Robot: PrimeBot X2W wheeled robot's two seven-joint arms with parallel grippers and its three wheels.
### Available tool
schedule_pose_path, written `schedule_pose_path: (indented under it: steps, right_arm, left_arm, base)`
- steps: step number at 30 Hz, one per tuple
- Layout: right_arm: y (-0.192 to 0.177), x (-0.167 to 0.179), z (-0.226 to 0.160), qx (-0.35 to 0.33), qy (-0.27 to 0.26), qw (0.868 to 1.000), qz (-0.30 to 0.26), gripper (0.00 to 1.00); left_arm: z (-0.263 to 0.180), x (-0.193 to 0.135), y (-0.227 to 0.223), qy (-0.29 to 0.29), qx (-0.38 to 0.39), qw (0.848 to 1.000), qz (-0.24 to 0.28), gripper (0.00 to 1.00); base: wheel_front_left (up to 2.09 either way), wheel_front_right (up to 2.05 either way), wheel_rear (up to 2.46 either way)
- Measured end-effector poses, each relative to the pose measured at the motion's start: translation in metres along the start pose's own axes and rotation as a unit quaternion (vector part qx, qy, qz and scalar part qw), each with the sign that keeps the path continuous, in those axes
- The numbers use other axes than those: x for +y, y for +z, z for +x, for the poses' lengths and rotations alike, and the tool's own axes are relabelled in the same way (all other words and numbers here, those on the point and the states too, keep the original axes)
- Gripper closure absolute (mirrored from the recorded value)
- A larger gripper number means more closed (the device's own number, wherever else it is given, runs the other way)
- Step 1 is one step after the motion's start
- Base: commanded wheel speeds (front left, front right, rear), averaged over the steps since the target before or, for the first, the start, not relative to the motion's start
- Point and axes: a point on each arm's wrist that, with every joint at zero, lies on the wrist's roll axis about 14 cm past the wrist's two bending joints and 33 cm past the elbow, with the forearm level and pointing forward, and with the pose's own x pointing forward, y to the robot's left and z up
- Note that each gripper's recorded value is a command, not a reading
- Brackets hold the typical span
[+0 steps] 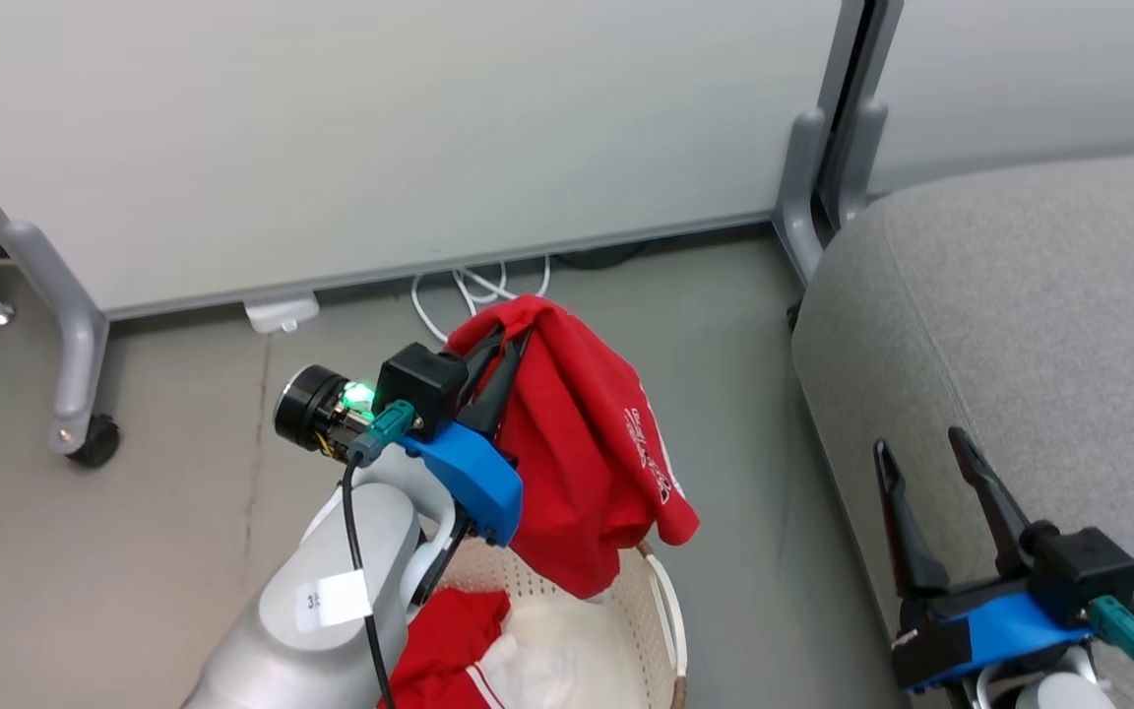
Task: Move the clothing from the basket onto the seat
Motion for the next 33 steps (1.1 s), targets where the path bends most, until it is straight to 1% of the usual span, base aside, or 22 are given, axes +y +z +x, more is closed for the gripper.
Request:
schedule_pose_path:
  steps: [7, 16, 19, 25, 33]
  right_arm:
    - [0.005, 0.009, -0.012, -0.008, 0.005, 1.000, 0.008, 0.00]
    - [0.006, 0.016, -0.014, -0.010, 0.012, 1.000, 0.009, 0.00]
    - [0.008, 0.024, -0.012, -0.012, 0.025, 1.000, 0.009, 0.00]
    - [0.019, 0.053, 0.002, -0.028, 0.079, 0.996, 0.000, 0.00]
    - [0.044, 0.104, 0.030, -0.064, 0.172, 0.983, -0.025, 0.00]
  left_arm:
    - [-0.016, -0.004, 0.023, 0.006, -0.031, 0.999, 0.007, 1.00]
    - [-0.023, -0.007, 0.023, 0.004, -0.032, 0.999, 0.008, 1.00]
    - [-0.023, -0.008, 0.024, 0.004, -0.033, 0.999, 0.008, 1.00]
    - [-0.023, -0.009, 0.023, 0.003, -0.033, 0.999, 0.008, 1.00]
    - [-0.017, -0.012, 0.024, -0.004, -0.036, 0.999, 0.007, 1.00]
  base:
    - [0.00, 0.00, 0.00]
    - [0.00, 0.00, 0.00]
    - [0.00, 0.00, 0.00]
    - [0.00, 0.00, 0.00]
    - [0.00, 0.00, 0.00]
